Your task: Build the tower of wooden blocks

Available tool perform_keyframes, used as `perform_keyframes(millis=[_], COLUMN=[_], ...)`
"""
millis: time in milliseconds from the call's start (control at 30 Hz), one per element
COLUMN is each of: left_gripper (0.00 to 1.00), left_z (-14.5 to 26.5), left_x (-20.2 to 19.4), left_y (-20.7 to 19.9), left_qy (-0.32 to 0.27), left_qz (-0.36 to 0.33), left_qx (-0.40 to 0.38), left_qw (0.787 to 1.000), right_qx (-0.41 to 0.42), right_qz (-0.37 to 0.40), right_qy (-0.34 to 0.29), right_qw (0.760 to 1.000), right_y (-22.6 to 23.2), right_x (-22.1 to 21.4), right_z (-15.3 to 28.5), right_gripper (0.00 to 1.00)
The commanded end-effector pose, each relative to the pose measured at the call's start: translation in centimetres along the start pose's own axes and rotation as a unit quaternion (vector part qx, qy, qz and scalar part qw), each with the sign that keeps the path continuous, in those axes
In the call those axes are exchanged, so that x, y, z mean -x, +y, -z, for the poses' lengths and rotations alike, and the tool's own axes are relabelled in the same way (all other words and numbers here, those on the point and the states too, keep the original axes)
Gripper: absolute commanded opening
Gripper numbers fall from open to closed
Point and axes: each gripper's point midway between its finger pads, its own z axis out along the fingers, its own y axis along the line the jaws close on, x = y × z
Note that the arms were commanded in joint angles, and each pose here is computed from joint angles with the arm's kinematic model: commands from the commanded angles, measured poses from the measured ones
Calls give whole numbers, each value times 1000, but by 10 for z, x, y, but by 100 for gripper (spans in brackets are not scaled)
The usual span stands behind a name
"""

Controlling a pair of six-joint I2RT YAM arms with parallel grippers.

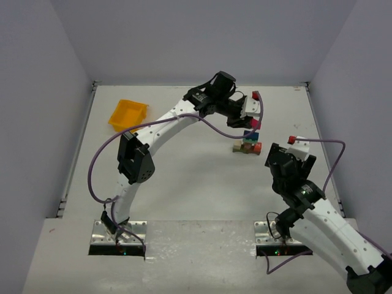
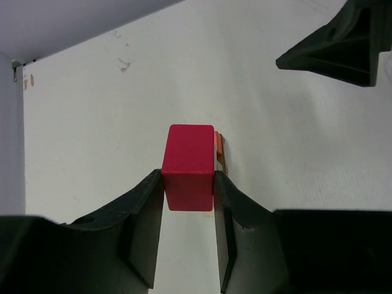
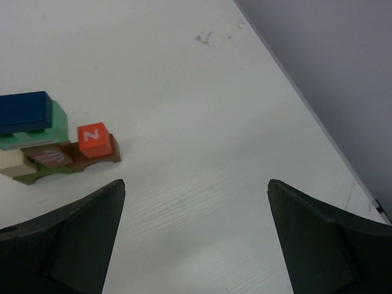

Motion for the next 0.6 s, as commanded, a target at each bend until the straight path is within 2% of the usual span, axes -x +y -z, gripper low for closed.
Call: perform_keyframes(millis=[0,67,133,167,233,400,567], left_gripper=[0,0,0,0,0,0,0], left_z=[0,-4,-6,-7,-8,-12,-22], left_x=[17,16,17,18,17,13,5], left_y=[13,13,12,12,14,16,14], left_qy=[-17,-19,-22,-23,-23,-17,-12], left_qz=[-52,-54,-58,-59,-64,-80,-99], left_qx=[8,6,4,3,7,8,2], left_qw=[998,998,998,998,998,997,995], right_qx=[-46,-53,-36,-47,1,9,7], right_qz=[-13,-32,-49,-57,-81,-87,-88], right_qy=[19,38,87,82,113,142,157], right_qw=[999,997,994,994,990,986,984], right_y=[-16,-23,-27,-36,-26,-26,-24], right_x=[22,31,25,31,30,31,22], right_z=[-14,-24,-41,-46,-66,-93,-100], right_gripper=[99,99,99,99,99,99,99])
